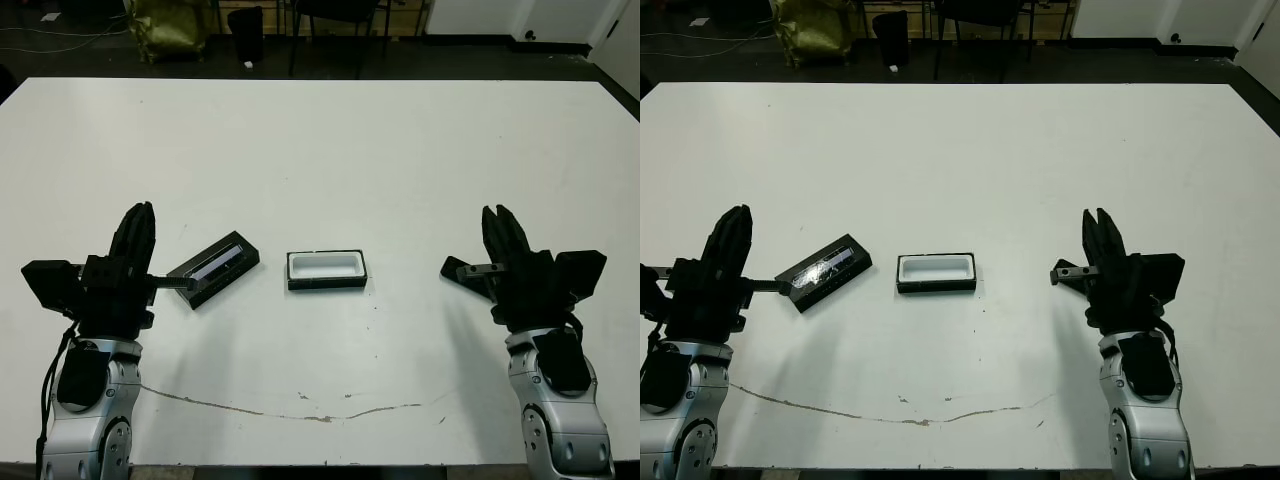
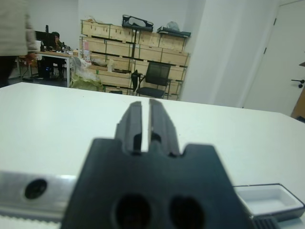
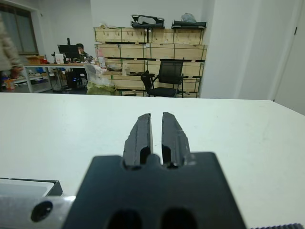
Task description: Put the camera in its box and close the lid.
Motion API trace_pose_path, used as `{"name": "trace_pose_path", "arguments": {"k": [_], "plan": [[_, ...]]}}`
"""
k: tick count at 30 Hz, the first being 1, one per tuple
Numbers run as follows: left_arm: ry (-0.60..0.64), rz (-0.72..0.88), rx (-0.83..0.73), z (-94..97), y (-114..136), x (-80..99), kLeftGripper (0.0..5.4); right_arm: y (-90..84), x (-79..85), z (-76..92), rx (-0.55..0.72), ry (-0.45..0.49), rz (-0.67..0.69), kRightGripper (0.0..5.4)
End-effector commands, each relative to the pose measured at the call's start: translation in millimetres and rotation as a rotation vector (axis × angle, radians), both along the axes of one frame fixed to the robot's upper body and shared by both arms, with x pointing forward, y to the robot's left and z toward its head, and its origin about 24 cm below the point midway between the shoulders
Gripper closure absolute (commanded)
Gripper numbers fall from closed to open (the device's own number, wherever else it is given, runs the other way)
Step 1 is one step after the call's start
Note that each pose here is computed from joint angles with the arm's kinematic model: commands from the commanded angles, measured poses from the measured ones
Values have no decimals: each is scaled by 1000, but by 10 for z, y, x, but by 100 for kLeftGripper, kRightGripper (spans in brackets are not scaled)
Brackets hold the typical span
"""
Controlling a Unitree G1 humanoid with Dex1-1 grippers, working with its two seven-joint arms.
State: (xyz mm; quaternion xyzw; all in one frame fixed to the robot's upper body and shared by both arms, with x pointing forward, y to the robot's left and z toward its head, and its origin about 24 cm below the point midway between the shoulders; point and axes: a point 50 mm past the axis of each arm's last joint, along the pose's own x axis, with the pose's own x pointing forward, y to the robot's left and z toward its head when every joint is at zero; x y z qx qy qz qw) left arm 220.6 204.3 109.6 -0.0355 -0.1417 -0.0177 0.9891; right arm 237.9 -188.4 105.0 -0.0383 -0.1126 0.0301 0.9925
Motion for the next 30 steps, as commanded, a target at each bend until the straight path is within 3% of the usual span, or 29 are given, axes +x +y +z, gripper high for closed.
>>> {"name": "trace_pose_path", "arguments": {"k": [1,11,16,23,30], "plan": [[35,-3,2,-58,8,-26,538,-19,-27,-66,7,41,-8,540],[42,-11,11,-77,-7,-47,538,-36,-75,-123,-25,73,8,540],[44,-24,-8,-93,-19,-55,538,-70,-79,-64,-30,55,46,540],[37,-29,-1,-105,-4,-64,538,-264,-59,189,-160,10,137,540],[42,-26,-8,-120,-9,-82,538,-590,38,537,-402,130,188,540]]}}
